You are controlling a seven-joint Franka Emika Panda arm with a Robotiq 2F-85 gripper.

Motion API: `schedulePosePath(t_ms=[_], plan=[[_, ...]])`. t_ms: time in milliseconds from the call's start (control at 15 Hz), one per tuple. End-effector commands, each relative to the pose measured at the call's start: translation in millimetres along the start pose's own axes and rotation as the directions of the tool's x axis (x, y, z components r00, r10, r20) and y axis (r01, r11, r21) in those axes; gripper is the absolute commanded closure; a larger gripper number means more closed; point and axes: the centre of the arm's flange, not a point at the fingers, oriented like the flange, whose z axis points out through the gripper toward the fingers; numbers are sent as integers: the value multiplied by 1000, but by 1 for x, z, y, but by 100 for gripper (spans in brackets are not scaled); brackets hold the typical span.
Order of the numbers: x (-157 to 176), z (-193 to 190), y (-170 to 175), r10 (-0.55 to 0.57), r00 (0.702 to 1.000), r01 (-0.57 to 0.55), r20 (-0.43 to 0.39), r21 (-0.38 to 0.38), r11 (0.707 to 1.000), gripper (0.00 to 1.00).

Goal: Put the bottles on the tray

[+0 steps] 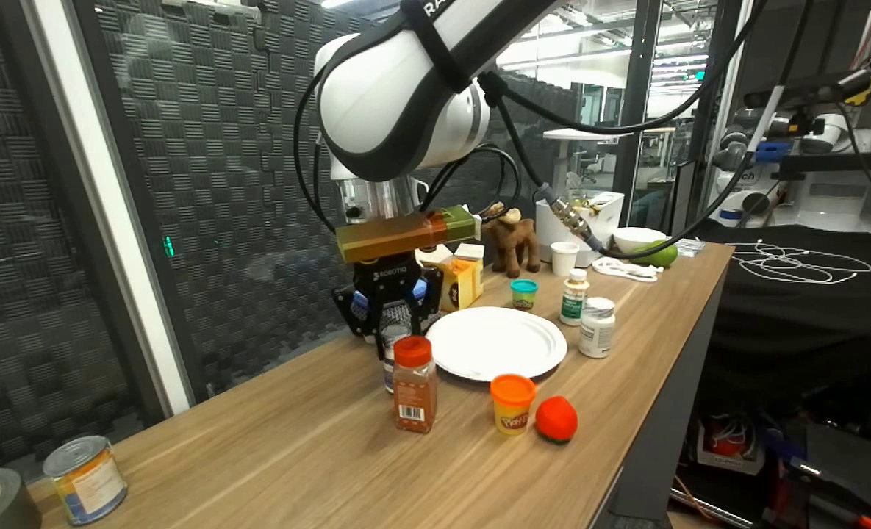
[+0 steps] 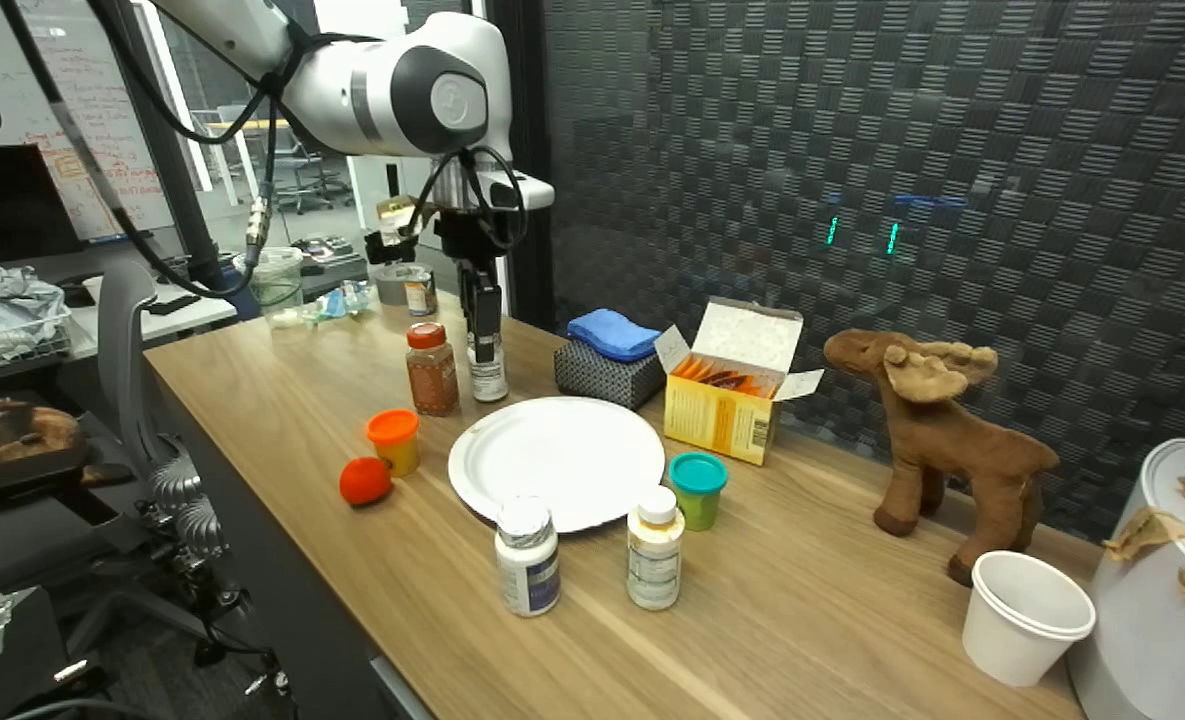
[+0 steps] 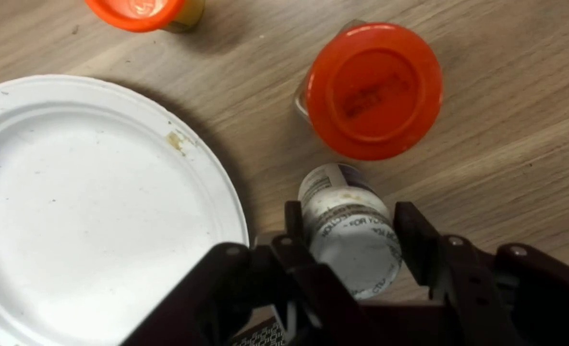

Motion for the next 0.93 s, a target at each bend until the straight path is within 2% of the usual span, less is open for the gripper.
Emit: schedulePosePath(t_ms=[0, 200, 467, 867], plan=[[-7, -21, 5, 22, 999, -21, -32, 9, 1000, 74], [-3, -39, 21, 55, 997, -53, -61, 35, 998, 74], [7, -51, 64, 147, 985, -142, -95, 60, 988, 74], [31, -27, 117, 232, 969, -223, -90, 102, 969, 74]])
